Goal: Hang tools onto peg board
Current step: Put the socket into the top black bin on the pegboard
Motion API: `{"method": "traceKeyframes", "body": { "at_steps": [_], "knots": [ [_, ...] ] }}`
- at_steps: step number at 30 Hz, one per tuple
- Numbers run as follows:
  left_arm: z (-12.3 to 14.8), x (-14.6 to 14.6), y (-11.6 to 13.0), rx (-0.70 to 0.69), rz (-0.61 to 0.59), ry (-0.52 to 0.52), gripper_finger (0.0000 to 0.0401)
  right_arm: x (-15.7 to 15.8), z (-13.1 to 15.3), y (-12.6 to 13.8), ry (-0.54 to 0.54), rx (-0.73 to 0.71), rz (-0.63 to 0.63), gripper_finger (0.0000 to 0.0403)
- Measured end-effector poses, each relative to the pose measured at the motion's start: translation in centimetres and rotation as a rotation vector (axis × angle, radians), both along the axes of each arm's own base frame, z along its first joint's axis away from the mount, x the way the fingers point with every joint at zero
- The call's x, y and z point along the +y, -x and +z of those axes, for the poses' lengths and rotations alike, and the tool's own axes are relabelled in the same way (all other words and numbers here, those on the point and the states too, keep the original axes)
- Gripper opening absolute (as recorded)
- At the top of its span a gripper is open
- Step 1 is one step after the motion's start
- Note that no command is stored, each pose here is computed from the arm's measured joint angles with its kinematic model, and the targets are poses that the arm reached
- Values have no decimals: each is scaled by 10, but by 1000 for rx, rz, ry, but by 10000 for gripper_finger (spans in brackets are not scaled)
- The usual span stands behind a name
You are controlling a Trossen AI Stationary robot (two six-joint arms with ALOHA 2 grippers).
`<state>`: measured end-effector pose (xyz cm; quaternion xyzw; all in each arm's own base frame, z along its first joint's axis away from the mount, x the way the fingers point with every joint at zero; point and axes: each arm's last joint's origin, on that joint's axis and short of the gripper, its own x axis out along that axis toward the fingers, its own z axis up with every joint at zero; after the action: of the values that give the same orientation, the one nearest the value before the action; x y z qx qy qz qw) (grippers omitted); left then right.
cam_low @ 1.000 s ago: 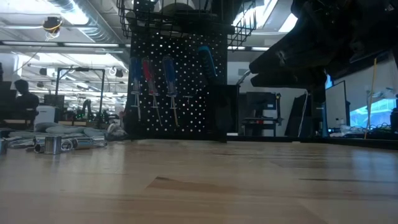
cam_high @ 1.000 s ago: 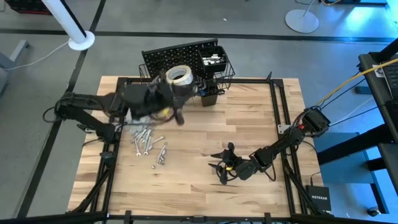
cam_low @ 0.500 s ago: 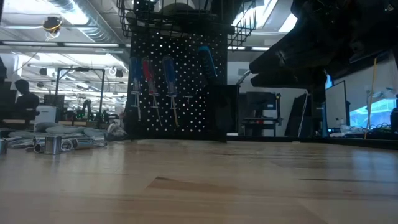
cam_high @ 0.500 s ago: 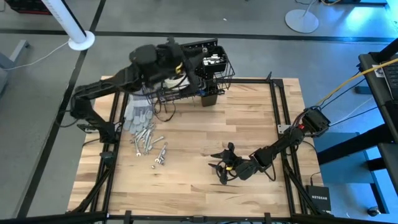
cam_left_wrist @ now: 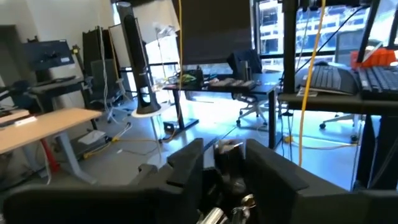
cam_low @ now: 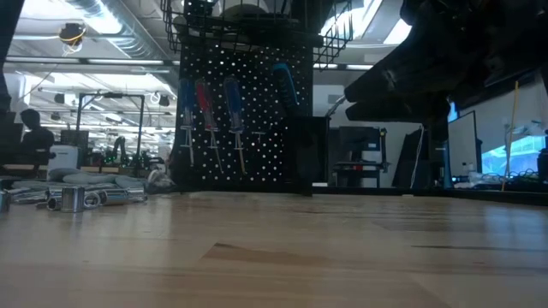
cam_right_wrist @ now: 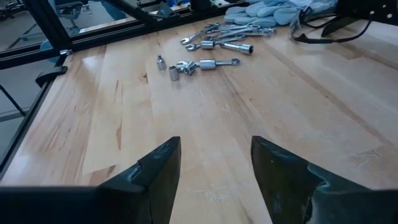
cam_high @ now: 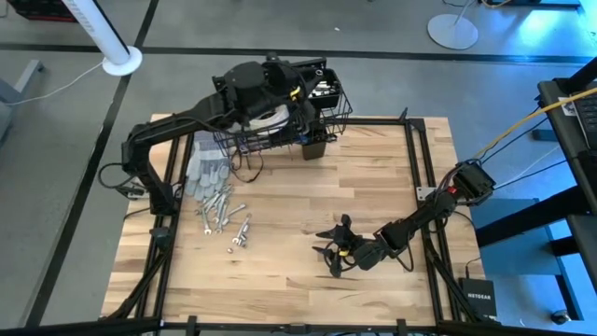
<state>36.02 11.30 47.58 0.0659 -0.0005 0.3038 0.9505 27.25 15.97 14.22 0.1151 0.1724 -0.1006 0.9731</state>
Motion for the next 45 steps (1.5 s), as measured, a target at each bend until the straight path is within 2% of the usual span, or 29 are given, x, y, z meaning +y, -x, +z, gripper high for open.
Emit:
{"method": "traceKeyframes", "body": {
  "at_steps": [5, 9, 15, 19, 23, 26, 29, 37, 41, 45],
  "knots": [
    [4, -3, 8, 36, 5, -14, 165, 0, 0, 0, 1, 1, 0, 199],
    [12, -18, 23, 74, -21, -7, 185, 0, 0, 0, 1, 1, 0, 199],
    [29, -63, 72, 192, -131, 26, 184, 0, 0, 0, 0, -1, 0, 199],
    [22, -101, 107, 381, -251, 107, 178, 0, 0, 0, -2, 1, -1, 199],
    [-2, -135, 132, 582, -331, 257, 172, 0, 0, 0, -3, 0, -2, 199],
    [-26, -155, 141, 699, -329, 378, 168, 0, 0, 0, -3, -1, -3, 199],
    [-54, -174, 142, 800, -307, 457, 164, 0, 0, 0, -3, -1, -2, 199],
    [-139, -209, 147, 1003, -199, 552, 163, 0, 0, 0, -11, -3, -7, 199],
    [-181, -222, 150, 1083, -244, 603, 162, 0, 0, 0, -12, -3, -7, 199],
    [-217, -231, 152, 1107, -302, 648, 162, 0, 0, 0, -13, -4, -8, 199]
  ]
}}
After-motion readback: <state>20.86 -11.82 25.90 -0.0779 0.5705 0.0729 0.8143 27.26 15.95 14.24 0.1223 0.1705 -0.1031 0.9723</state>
